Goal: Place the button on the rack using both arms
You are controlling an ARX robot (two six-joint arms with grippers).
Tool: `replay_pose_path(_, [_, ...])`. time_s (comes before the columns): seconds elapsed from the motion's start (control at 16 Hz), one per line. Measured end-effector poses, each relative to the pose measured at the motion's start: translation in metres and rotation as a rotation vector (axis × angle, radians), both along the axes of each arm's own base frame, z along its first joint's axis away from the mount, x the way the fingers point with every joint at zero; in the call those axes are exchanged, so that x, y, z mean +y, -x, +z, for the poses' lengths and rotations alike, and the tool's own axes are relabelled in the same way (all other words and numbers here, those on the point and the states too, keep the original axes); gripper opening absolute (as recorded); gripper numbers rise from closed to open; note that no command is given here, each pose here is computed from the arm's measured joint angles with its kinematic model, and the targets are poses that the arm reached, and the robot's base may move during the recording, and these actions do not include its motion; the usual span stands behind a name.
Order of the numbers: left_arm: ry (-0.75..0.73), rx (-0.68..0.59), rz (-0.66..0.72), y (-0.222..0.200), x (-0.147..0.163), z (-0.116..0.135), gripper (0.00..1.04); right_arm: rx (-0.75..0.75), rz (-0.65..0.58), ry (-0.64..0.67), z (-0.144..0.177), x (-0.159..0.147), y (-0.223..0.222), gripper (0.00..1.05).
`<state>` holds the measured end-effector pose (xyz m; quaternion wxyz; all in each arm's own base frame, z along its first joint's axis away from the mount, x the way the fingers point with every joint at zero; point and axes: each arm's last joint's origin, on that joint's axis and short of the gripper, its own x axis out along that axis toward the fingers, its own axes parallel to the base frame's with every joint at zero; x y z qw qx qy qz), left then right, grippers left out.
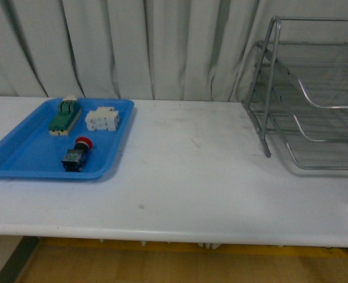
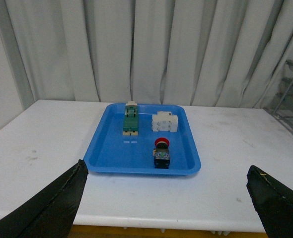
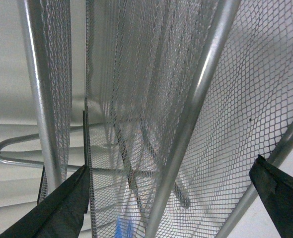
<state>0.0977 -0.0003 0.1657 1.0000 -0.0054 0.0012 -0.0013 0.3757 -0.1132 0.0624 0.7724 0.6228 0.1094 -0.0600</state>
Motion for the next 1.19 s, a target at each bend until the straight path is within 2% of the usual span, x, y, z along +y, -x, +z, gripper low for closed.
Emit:
replay_pose_path(0.06, [0.000,0.000,0.000,0.000,0.000,0.000,0.98,-0.002,0.006,0.009,0.000,0.000,-0.006,0.98])
replay_pose_path(0.12, [0.000,0.000,0.000,0.000,0.000,0.000,0.98,-0.006,0.016,0.020,-0.002,0.000,-0.015,0.90])
replay_pose_path(0.5, [0.000,0.000,0.000,0.000,0.000,0.000,0.98,-0.055,0.039,0.051,0.000,-0.001,-0.027,0.21])
replay_pose_path(0.56, [0.000,0.000,0.000,0.000,0.000,0.000,0.98,-0.064,0.018,-0.020,-0.005,-0.005,-0.022,0.05])
replay_pose_path(0.88, [0.000,0.000,0.000,0.000,0.000,0.000,0.98,-0.116,0.010,-0.051,-0.012,-0.010,-0.005,0.04])
replay_pose_path(1.19, [0.000,0.000,0.000,0.000,0.000,0.000,0.98,-0.077,0.073,-0.021,-0.019,-0.017,0.028,0.04])
